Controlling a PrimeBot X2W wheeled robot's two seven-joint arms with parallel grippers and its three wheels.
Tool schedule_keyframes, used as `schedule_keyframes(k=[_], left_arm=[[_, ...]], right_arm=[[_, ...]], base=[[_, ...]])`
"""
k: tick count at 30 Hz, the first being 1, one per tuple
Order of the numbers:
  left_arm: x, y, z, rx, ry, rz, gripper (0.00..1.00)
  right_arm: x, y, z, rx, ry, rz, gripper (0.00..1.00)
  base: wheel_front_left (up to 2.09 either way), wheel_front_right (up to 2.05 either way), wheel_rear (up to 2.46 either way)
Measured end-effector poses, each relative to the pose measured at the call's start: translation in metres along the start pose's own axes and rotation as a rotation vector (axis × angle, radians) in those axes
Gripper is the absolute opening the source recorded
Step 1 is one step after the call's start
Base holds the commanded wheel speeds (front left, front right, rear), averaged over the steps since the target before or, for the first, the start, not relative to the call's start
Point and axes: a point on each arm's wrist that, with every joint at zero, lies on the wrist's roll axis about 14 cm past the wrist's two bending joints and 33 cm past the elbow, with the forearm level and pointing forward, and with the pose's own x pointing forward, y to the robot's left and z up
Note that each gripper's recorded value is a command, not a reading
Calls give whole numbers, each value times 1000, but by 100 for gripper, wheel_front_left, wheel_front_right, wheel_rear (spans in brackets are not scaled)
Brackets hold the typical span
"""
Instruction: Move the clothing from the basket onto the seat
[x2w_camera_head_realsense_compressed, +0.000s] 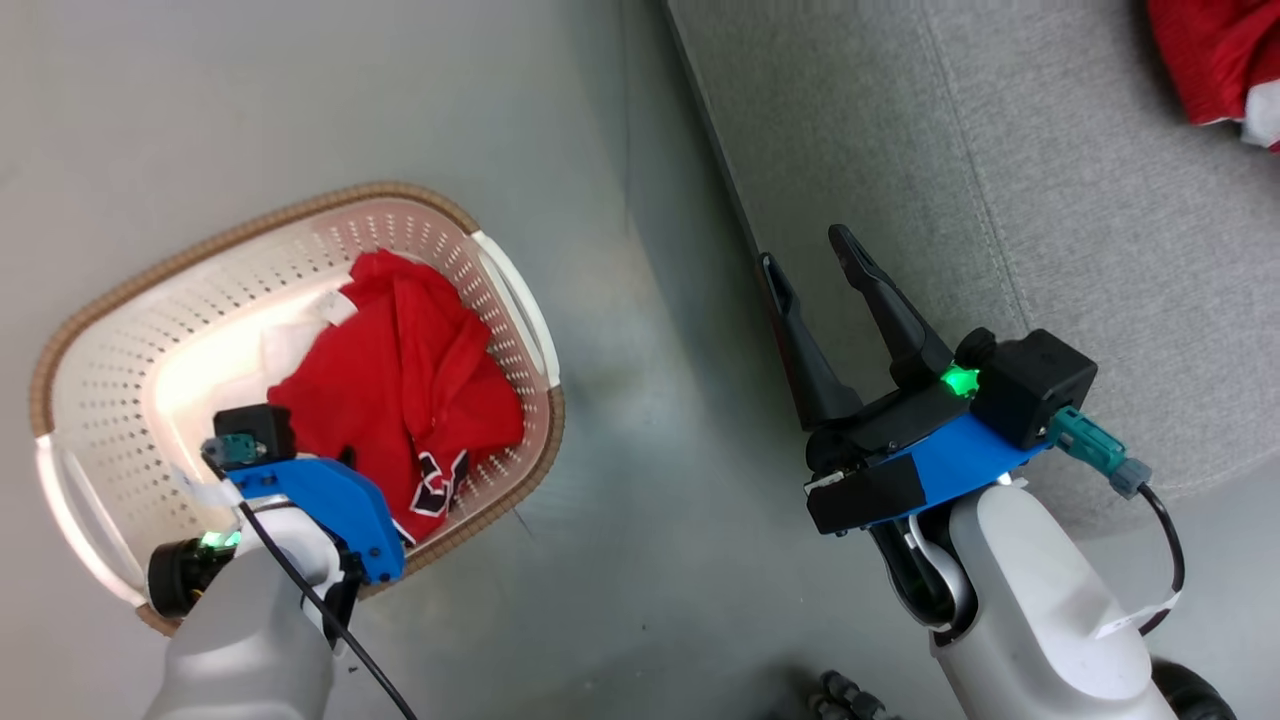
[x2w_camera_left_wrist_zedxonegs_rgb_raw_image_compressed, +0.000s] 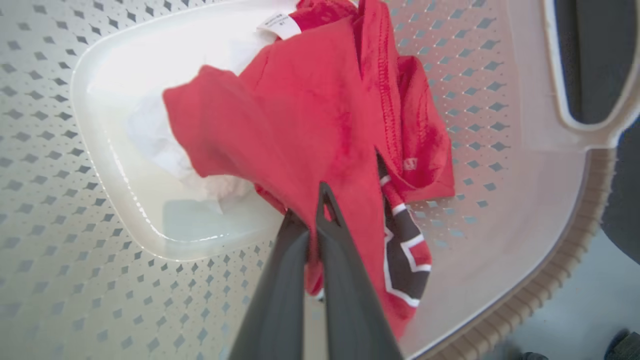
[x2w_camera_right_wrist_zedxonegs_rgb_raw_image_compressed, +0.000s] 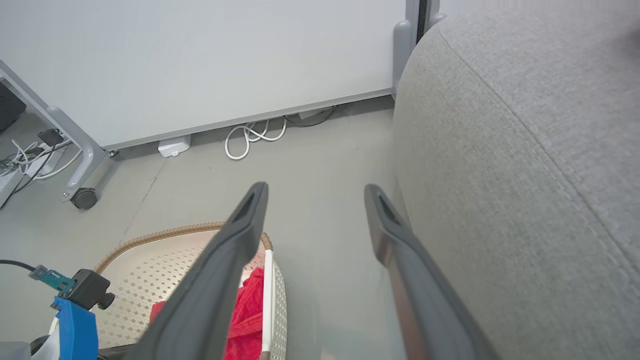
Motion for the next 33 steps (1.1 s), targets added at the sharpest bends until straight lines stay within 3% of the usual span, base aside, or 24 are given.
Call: schedule_keyframes(k=[17,33], left_arm=[[-96,-65,66,167,-328,-107,0],[-205,-141,98,344,-645,-262,0]], right_arm=[[-36,39,69,-5,-160,84,100],[-82,76,95,14,-222,161,100]], base=[[0,0,0],[0,0,0]])
